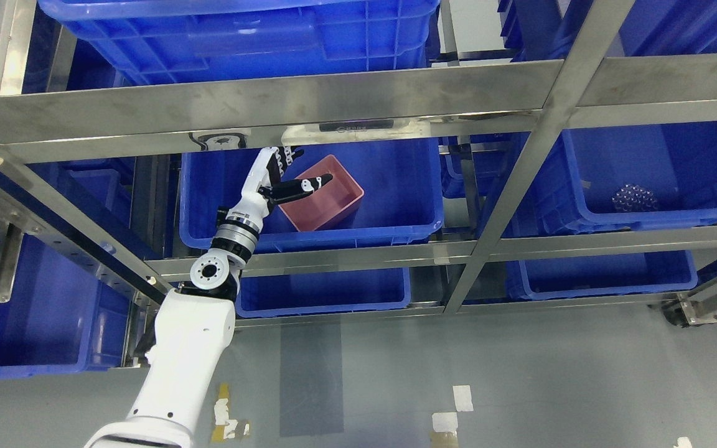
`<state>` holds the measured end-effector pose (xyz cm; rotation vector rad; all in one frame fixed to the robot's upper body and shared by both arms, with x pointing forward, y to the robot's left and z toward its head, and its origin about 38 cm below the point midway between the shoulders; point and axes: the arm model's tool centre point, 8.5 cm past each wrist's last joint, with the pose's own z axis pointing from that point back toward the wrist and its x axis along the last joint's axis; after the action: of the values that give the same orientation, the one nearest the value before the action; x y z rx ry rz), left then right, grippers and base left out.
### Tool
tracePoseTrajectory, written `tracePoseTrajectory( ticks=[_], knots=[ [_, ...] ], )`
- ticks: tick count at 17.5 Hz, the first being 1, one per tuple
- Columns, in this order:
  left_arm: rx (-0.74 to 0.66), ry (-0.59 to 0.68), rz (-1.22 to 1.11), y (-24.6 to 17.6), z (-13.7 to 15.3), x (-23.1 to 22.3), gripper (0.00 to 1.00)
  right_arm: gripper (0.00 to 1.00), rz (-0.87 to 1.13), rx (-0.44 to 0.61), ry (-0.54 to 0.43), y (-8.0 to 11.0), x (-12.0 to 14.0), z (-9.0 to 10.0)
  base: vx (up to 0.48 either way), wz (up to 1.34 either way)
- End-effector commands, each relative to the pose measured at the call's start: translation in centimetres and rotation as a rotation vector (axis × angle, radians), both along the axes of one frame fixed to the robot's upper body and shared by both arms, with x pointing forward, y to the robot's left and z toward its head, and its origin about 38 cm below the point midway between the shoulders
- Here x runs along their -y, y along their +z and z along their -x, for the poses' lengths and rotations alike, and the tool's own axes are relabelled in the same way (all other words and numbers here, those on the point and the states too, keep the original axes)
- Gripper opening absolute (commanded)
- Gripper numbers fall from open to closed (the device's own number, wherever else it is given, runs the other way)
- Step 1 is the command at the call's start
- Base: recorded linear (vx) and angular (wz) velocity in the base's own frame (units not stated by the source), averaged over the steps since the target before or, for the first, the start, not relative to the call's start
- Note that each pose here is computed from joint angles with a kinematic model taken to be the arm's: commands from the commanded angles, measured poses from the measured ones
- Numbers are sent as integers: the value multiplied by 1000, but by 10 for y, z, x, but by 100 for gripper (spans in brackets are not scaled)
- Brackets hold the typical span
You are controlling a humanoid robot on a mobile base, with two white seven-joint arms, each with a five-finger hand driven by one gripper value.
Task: Place storage box into left shelf container
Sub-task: 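Lower the pink box into the blue bin on the middle shelf, then open the left hand and withdraw it from the box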
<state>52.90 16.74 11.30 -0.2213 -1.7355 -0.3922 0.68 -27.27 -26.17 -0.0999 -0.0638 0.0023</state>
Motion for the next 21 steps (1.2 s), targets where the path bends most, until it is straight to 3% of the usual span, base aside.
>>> tracePoseTrajectory(
  ticks=[1,8,11,14,21],
  knots=[
    [84,26,-15,-3,18,-17,98,100,17,25,-2,1,11,-10,0,0],
    [372,70,131,40,104,-35,100,100,17,25,-2,1,11,-10,0,0],
    [413,180,186,46,147,-51,100,100,17,25,-2,1,11,-10,0,0],
    [400,272,209,58,155,-68,100,100,19,25,-2,1,11,-10,0,0],
    [302,266,206,49,150,-64,100,100,17,25,-2,1,11,-10,0,0]
  ],
)
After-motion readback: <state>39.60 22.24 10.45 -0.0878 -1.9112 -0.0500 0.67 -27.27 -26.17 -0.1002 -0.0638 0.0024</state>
